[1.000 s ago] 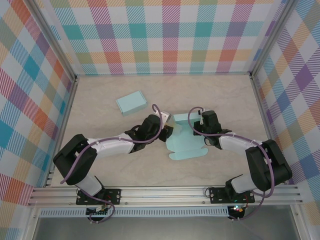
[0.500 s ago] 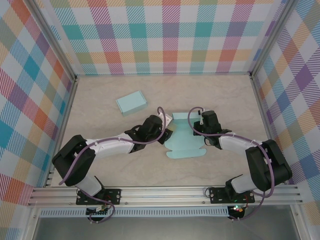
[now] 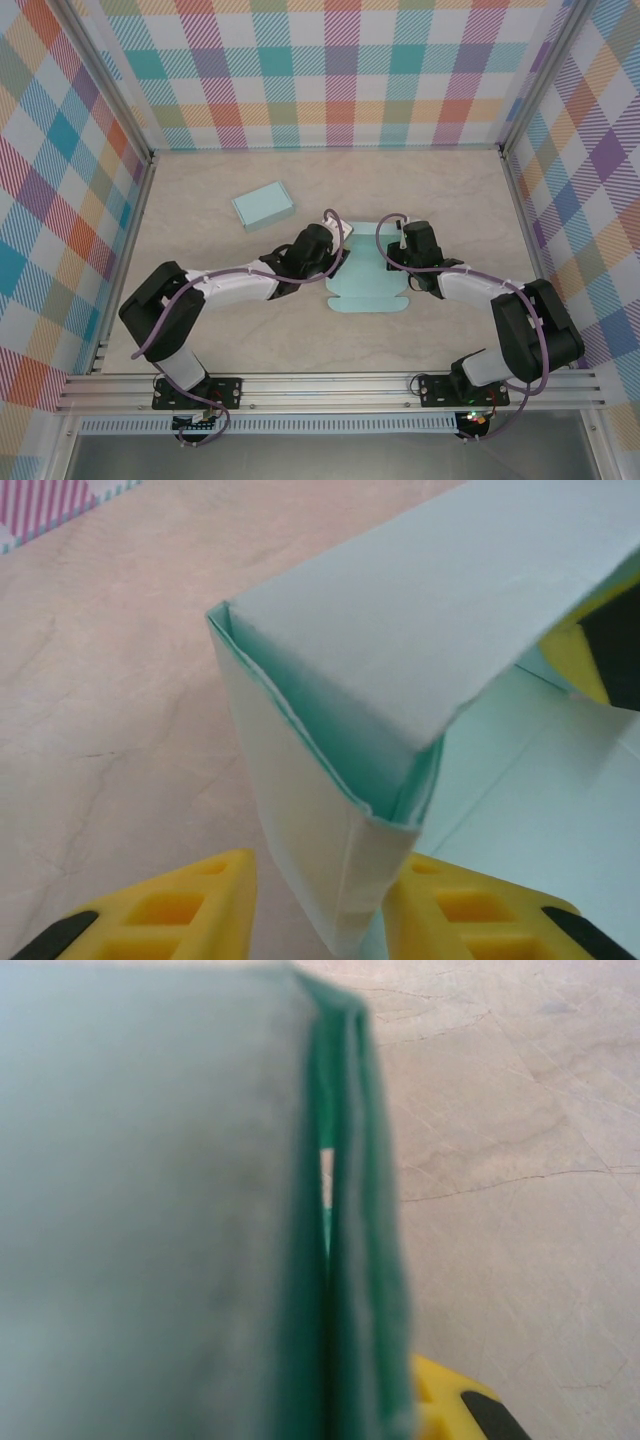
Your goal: Fold the paper box
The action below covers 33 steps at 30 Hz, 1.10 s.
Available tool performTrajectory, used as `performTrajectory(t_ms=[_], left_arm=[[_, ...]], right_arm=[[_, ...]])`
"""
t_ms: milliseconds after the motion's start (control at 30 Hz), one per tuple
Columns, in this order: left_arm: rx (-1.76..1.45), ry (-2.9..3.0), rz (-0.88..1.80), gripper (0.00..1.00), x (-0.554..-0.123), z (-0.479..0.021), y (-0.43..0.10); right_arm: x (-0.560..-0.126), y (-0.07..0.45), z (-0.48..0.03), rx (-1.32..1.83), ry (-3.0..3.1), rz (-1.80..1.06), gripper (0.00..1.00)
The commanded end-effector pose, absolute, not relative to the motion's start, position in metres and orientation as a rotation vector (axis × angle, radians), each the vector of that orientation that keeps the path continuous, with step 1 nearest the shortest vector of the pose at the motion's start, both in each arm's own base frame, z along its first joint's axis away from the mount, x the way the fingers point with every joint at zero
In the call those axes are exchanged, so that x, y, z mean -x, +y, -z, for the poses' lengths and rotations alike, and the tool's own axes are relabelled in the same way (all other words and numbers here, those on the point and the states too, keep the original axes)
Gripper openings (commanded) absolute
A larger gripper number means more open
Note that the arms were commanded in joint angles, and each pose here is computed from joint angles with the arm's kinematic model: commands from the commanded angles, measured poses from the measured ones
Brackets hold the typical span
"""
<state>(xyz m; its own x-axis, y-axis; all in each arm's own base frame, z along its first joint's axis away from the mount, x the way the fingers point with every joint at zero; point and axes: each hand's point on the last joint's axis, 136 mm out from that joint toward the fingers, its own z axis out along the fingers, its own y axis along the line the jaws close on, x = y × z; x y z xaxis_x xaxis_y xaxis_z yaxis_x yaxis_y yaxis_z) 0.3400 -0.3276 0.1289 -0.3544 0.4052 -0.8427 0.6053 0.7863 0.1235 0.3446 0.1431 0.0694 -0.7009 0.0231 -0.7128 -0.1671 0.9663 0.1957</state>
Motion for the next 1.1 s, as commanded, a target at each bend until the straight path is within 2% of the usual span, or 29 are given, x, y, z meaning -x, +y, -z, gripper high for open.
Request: performTrajectory(t_ms=[0, 133, 400, 567, 833, 1067], left_arm=[[-0.597, 1.885, 0.175, 0.32, -0.363, -0.162, -0.325], [-0.494, 1.853, 0.11, 0.24, -0.37, -0.167, -0.317], [-0.307, 1.793, -0.028, 0.15, -0.38, -0.18, -0.304], [-0.184, 1.778, -0.091, 0.12, -0.384, -0.187, -0.29], [-0.005, 1.753, -0.17, 0.08, -0.388, -0.196, -0.262], [0.235, 1.78, -0.206, 0.09, -0.393, -0.191, -0.207]], right_arm=[[-0.342, 0.152, -0.08, 0.118, 2.288, -0.378, 0.0], [-0.34, 0.159, -0.079, 0.109, 2.298, -0.397, 0.0], [-0.335, 0.18, -0.092, 0.038, 2.29, -0.398, 0.0], [-0.326, 0.194, -0.101, -0.012, 2.276, -0.361, 0.0], [-0.306, 0.226, -0.093, -0.023, 2.324, -0.459, 0.0], [-0.3, 0.249, -0.099, 0.017, 2.314, -0.481, 0.0]])
